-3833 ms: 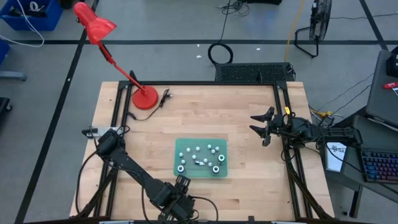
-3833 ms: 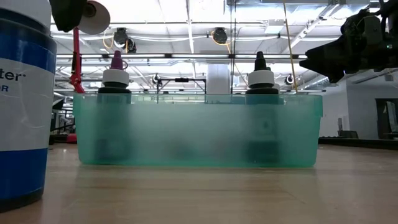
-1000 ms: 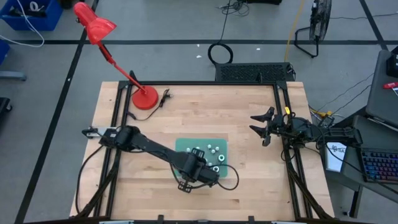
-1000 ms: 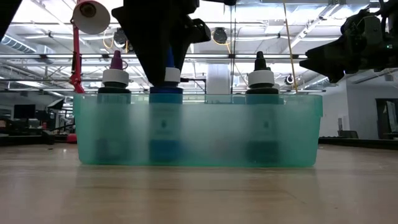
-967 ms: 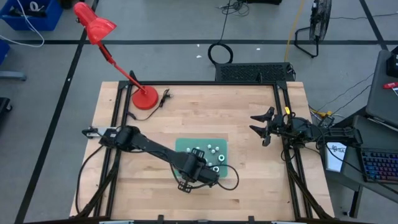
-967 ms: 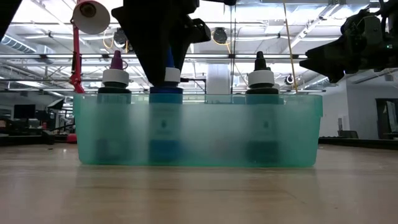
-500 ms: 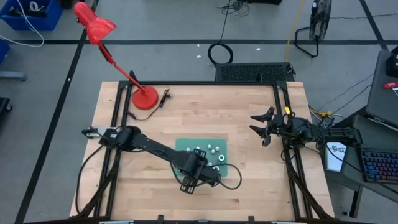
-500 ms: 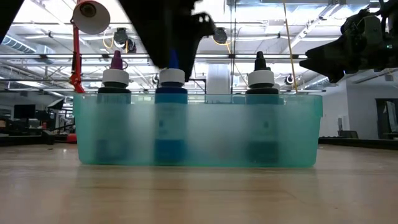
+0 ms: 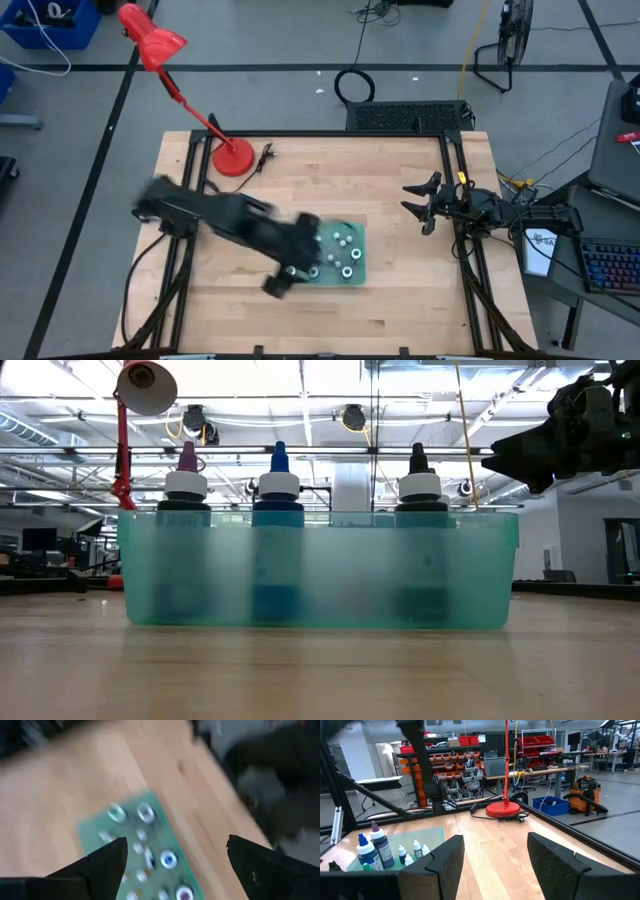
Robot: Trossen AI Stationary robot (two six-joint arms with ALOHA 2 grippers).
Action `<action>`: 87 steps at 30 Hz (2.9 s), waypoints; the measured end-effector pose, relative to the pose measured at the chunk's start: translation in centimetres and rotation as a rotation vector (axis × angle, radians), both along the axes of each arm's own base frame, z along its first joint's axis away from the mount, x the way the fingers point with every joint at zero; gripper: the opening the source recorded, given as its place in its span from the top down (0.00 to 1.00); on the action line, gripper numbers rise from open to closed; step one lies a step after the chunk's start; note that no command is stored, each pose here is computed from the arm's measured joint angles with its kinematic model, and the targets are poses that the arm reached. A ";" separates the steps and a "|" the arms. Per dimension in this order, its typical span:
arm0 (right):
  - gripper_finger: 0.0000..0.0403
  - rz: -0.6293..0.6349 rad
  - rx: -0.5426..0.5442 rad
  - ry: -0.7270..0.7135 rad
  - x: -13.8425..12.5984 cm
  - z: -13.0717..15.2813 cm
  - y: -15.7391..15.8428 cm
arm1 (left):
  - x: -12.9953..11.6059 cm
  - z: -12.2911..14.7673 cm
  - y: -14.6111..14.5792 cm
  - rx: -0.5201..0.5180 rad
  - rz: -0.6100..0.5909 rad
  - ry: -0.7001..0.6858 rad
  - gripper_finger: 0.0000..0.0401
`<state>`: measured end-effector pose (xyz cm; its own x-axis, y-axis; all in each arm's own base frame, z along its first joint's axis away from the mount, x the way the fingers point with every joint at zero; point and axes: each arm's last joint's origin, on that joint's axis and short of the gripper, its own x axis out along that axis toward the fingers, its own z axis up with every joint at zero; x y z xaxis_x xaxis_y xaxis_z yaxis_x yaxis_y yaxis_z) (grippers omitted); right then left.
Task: Pick & Place food coloring
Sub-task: Return to Home Position
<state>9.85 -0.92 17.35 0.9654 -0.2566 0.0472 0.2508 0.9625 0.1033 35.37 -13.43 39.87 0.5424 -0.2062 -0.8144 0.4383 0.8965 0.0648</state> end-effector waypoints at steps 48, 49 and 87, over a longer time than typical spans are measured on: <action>0.48 0.000 0.000 0.000 0.0 0.0 0.0 | -25.0 -22.4 12.9 -0.251 0.420 -1.004 0.15; 0.48 0.000 0.000 -0.001 0.0 0.0 0.0 | -24.9 -22.4 13.0 -0.231 0.417 -1.002 0.15; 0.48 0.000 0.000 -0.001 0.0 0.0 0.0 | -24.9 -22.4 13.0 -0.230 0.415 -1.004 0.15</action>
